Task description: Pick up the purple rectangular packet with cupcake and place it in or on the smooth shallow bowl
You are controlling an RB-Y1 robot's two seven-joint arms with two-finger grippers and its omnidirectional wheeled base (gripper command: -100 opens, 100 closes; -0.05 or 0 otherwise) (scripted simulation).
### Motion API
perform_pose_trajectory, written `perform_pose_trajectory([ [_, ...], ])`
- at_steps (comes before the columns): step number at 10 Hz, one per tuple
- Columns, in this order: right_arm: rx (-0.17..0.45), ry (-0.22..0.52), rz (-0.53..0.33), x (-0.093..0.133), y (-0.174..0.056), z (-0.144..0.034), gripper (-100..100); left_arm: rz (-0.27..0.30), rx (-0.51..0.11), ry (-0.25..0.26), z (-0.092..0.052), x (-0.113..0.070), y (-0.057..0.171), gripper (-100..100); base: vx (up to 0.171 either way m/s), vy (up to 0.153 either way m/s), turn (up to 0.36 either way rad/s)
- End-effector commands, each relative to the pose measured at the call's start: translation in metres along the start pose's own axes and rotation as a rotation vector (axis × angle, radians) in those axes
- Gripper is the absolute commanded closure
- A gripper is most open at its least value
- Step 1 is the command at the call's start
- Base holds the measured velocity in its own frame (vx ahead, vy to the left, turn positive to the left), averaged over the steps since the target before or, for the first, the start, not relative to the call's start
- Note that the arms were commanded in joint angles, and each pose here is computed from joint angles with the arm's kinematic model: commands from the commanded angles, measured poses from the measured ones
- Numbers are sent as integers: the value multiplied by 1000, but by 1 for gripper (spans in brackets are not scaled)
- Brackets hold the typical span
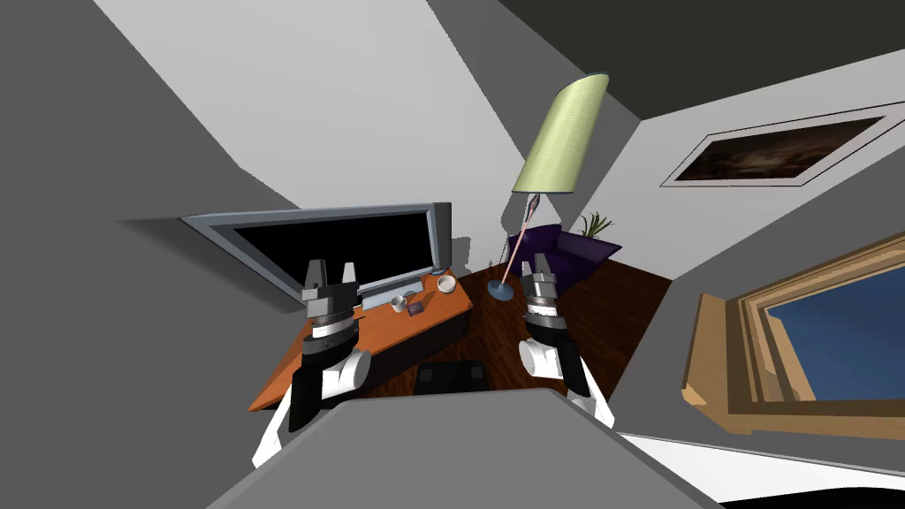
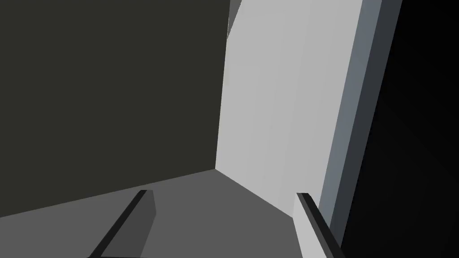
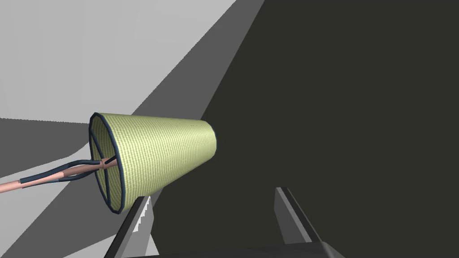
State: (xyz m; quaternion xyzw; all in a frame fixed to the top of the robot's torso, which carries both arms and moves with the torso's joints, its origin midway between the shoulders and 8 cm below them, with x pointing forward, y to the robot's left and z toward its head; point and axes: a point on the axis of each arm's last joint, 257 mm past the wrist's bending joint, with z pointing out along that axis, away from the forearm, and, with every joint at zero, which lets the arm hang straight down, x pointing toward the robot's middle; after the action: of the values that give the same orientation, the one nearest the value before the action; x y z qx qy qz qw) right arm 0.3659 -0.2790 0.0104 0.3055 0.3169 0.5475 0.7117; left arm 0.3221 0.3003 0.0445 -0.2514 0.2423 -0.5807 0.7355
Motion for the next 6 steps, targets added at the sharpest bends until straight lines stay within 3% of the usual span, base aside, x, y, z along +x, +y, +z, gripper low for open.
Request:
perform_pose_trajectory([
  [1,0,0,0,0,0,0,0,0,-39,16,1,4,15,-100,1,-18,-32],
  [3,0,0,0,0,0,0,0,-1,-98,33,1,10,38,-100,4,-33,-47],
  [4,0,0,0,0,0,0,0,-1,-98,33,1,10,38,-100,5,-27,-9],
  [6,0,0,0,0,0,0,0,-4,-172,53,0,16,69,-100,4,-25,-38],
])
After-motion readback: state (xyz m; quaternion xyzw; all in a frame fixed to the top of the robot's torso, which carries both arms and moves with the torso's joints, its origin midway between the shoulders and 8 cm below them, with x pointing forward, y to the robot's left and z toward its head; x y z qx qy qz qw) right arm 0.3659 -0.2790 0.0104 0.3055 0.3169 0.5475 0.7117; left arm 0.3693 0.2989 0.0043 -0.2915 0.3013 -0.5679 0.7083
